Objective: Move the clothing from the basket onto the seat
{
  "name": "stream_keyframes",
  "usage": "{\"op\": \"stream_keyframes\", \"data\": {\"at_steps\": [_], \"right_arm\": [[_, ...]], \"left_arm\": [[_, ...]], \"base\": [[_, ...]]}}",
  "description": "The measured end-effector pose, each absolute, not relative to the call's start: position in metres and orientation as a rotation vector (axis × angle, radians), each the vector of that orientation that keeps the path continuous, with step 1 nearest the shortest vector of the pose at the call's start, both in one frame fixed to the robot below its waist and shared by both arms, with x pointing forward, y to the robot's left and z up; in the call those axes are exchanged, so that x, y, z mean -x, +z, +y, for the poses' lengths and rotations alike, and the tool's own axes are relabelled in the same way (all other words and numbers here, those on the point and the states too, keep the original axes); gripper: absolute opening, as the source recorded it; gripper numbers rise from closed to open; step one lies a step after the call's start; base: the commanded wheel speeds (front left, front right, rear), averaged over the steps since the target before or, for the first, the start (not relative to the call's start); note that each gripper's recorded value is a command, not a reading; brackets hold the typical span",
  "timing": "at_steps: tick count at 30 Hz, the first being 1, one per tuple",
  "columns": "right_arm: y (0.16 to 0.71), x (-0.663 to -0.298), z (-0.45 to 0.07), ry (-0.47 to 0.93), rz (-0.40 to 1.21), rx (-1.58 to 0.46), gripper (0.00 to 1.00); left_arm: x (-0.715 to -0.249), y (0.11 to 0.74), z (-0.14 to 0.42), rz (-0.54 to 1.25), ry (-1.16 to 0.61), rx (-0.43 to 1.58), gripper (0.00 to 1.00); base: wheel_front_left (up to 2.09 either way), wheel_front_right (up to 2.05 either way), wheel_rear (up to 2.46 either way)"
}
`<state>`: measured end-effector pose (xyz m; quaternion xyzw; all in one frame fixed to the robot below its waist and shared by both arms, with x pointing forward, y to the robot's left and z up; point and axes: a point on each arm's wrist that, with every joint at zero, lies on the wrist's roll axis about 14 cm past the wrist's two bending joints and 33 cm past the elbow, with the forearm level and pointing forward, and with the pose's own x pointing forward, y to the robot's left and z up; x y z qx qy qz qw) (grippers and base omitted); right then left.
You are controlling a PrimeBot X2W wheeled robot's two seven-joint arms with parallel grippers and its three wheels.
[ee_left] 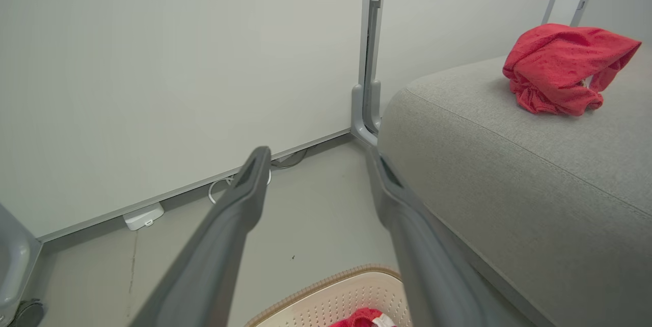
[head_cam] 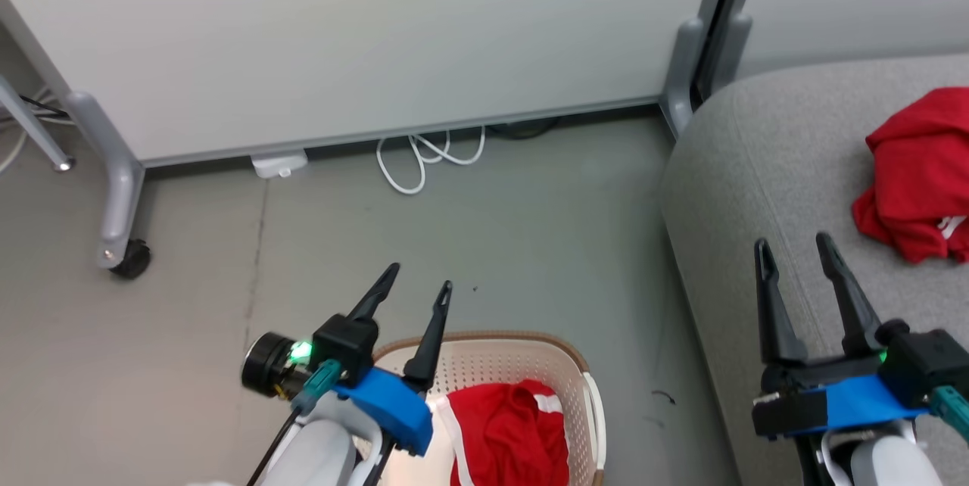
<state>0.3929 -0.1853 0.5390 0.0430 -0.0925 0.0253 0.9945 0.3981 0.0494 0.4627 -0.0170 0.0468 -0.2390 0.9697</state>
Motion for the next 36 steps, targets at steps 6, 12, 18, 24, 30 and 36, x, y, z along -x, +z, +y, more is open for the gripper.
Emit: {"op": "stream_keyframes", "data": {"at_steps": [6,12,18,24,30,36], "right_arm": [[0.542,-0.414,-0.189,0.044,-0.199,-0.064,1.00],[0.532,-0.438,-0.196,0.030,-0.185,-0.048,1.00],[0.513,-0.461,-0.199,0.024,-0.150,-0.034,1.00],[0.486,-0.483,-0.199,0.029,-0.106,-0.025,1.00],[0.454,-0.499,-0.203,0.024,-0.052,-0.012,1.00],[0.424,-0.506,-0.209,0.012,0.002,-0.001,1.00]], "left_arm": [[-0.407,0.425,0.019,0.217,-0.605,-0.008,1.00],[-0.411,0.376,-0.002,0.361,-0.703,-0.044,1.00],[-0.410,0.320,-0.010,0.529,-0.777,-0.098,1.00],[-0.411,0.271,-0.012,0.678,-0.820,-0.135,1.00],[-0.403,0.221,-0.010,0.831,-0.854,-0.160,1.00],[-0.384,0.175,-0.006,1.005,-0.888,-0.203,1.00]], "base": [[0.00,0.00,0.00],[0.00,0.00,0.00],[0.00,0.00,0.00],[0.00,0.00,0.00],[0.00,0.00,0.00],[0.00,0.00,0.00]]}}
